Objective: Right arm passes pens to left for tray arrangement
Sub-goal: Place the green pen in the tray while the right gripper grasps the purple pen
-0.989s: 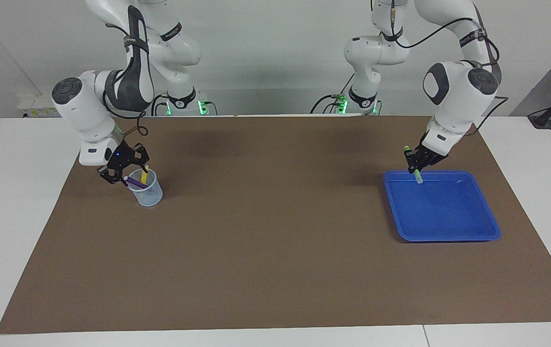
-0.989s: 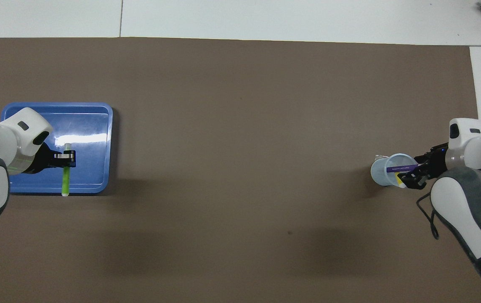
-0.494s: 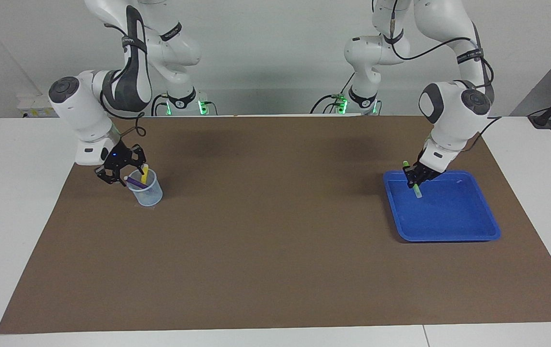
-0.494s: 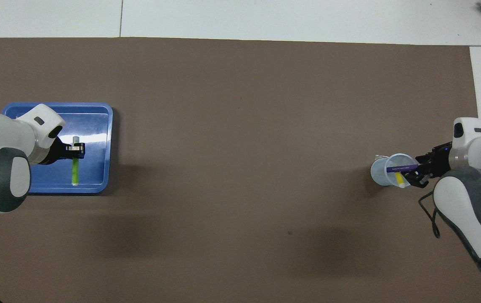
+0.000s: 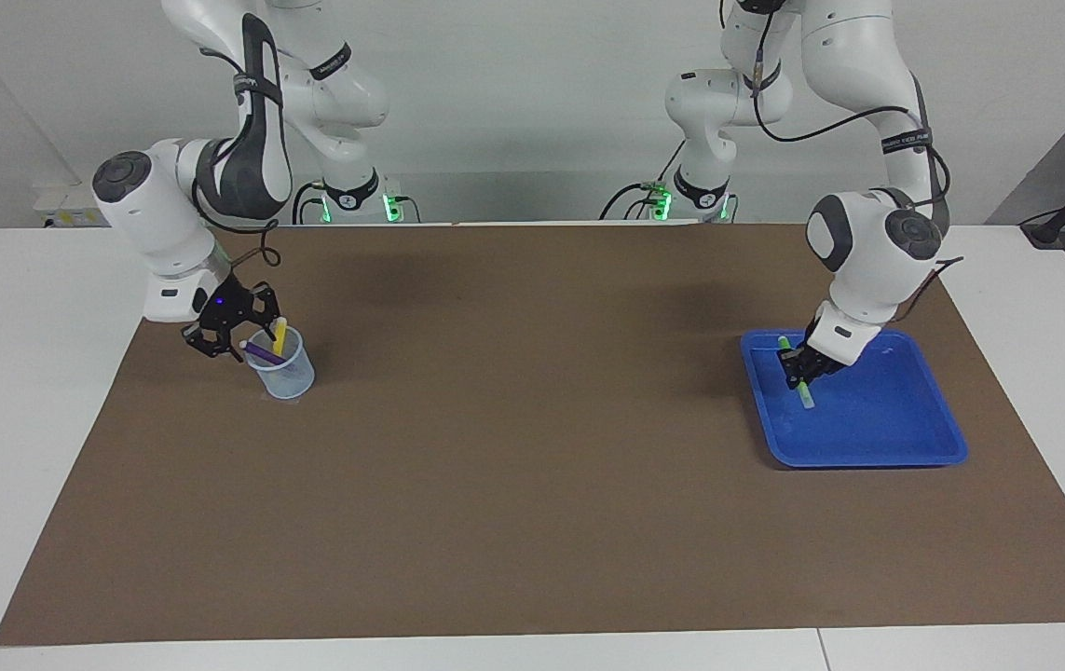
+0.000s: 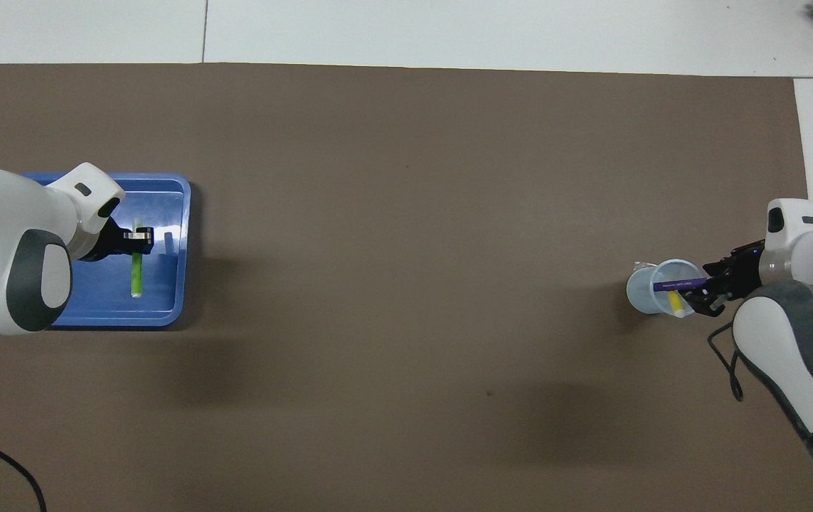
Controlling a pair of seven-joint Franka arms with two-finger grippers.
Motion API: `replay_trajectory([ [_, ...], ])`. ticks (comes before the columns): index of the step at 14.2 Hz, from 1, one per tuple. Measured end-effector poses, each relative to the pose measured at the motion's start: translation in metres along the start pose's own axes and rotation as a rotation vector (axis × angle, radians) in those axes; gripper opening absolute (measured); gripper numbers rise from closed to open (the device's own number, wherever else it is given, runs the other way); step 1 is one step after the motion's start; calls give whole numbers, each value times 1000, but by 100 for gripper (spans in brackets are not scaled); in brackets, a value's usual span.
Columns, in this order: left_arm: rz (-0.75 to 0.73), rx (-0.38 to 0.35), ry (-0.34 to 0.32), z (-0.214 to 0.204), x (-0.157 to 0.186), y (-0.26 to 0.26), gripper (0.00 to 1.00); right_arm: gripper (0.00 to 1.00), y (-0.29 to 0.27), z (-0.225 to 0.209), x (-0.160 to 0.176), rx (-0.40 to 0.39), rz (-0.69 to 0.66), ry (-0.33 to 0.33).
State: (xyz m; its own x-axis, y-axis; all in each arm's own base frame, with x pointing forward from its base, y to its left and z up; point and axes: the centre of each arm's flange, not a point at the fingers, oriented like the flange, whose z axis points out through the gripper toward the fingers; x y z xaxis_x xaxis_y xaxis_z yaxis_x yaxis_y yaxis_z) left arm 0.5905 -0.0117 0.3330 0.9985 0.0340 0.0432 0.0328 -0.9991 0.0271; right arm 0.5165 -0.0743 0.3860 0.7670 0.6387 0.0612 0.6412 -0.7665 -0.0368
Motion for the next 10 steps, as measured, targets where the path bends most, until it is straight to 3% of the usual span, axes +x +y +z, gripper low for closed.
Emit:
replay_trajectory([
  [2,0,2,4,11,6,0,19,50,0,0,0,-2,-3,-3],
  [5,1,4,1,24,8,1,19,22,2,-3,-1,-12,-4,-2],
  [10,5,5,1,32,7,2,19,20,3,-3,-3,-7,-3,-5],
])
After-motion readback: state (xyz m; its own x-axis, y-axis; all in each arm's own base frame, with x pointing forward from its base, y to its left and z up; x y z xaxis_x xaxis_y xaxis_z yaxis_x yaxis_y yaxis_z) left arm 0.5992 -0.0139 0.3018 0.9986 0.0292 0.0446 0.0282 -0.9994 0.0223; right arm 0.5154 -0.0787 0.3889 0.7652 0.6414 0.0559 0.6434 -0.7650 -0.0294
